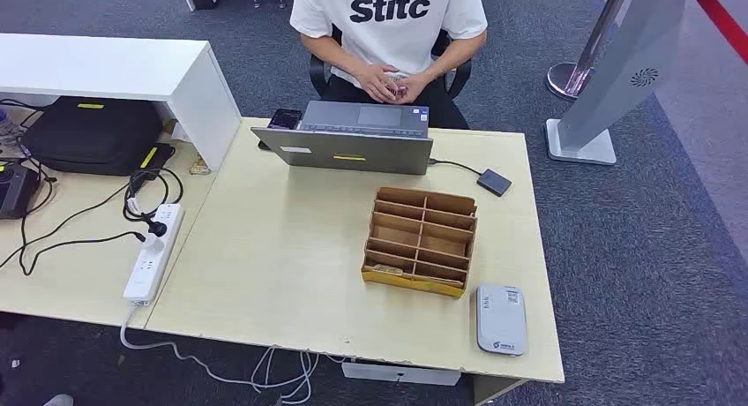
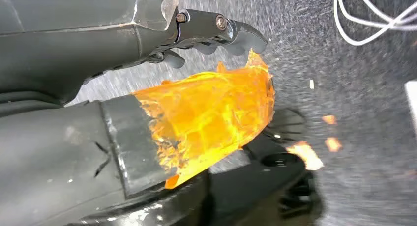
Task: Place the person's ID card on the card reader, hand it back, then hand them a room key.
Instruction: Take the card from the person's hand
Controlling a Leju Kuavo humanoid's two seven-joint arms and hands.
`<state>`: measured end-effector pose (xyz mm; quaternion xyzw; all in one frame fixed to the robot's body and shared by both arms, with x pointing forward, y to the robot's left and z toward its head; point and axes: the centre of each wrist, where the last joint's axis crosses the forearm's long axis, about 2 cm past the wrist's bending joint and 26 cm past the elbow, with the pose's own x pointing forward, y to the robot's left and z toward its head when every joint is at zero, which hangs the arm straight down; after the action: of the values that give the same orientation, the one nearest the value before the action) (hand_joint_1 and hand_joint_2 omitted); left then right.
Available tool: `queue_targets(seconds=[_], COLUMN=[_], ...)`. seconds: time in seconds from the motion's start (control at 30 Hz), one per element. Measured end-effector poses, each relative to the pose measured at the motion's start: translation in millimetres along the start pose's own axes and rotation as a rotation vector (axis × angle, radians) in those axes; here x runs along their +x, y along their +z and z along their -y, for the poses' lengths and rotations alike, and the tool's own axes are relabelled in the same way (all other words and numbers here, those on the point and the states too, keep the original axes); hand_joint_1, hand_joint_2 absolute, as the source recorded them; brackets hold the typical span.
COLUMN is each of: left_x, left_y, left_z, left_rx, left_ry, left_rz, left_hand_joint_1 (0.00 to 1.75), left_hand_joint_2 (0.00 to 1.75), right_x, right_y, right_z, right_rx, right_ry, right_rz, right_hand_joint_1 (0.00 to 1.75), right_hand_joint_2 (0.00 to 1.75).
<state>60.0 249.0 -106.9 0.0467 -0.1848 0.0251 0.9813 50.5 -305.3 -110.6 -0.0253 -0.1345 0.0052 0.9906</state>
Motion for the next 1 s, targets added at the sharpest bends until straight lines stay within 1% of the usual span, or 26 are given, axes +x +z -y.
queue_targets(seconds=[0.13, 0.3, 0.37, 0.43, 0.57, 0.63, 0.7, 0.77, 0.8, 0.87, 0.93, 1.0], left_x=[-3, -5, -5, -5, -6, -5, -6, -5, -5, -5, -5, -5], left_y=[0, 1, 1, 1, 1, 1, 1, 1, 1, 1, 1, 1], left_z=[-1, 0, 1, 1, 1, 1, 1, 1, 0, 0, 0, 0], left_rx=[0.012, 0.019, 0.019, 0.019, 0.014, 0.01, 0.009, 0.011, 0.011, 0.012, 0.01, 0.008], left_ry=[0.067, 0.117, 0.14, 0.155, 0.157, 0.155, 0.149, 0.14, 0.136, 0.127, 0.114, 0.104], left_rz=[-0.007, -0.011, -0.006, -0.003, -0.005, -0.01, -0.013, -0.013, -0.013, -0.011, -0.007, -0.003], left_hand_joint_1=[0.0, 0.0, 0.0, 0.0, 0.0, 0.0, 0.0, 0.0, 0.0, 0.0, 0.0, 0.0], left_hand_joint_2=[0.0, 0.0, 0.0, 0.0, 1.75, 1.75, 1.75, 1.75, 1.75, 1.75, 1.75, 1.75], right_x=[0, 0, 0, 0, 3, 3, 4, 6, 8, 15, 22, 27], right_y=[0, 0, 0, 0, 1, 1, 1, 1, 1, 1, 3, 6], right_z=[-4, -8, -10, -12, -21, -27, -31, -22, -12, 18, 47, 69], right_rx=[-0.007, -0.008, -0.007, -0.012, -0.08, -0.132, -0.16, -0.117, -0.076, -0.03, -0.06, -0.102], right_ry=[-0.104, -0.194, -0.295, -0.445, -0.857, -1.006, -1.115, -1.223, -1.273, -1.355, -1.407, -1.417], right_rz=[0.011, 0.021, 0.043, 0.077, 0.172, 0.232, 0.323, 0.448, 0.52, 0.663, 0.774, 0.843], right_hand_joint_1=[0.0, 0.0, 0.0, 0.0, 0.0, 0.0, 0.0, 0.0, 0.0, 0.0, 0.0, 0.0], right_hand_joint_2=[1.75, 1.75, 1.75, 1.75, 1.75, 1.75, 1.75, 1.75, 1.75, 1.75, 1.75, 1.75])
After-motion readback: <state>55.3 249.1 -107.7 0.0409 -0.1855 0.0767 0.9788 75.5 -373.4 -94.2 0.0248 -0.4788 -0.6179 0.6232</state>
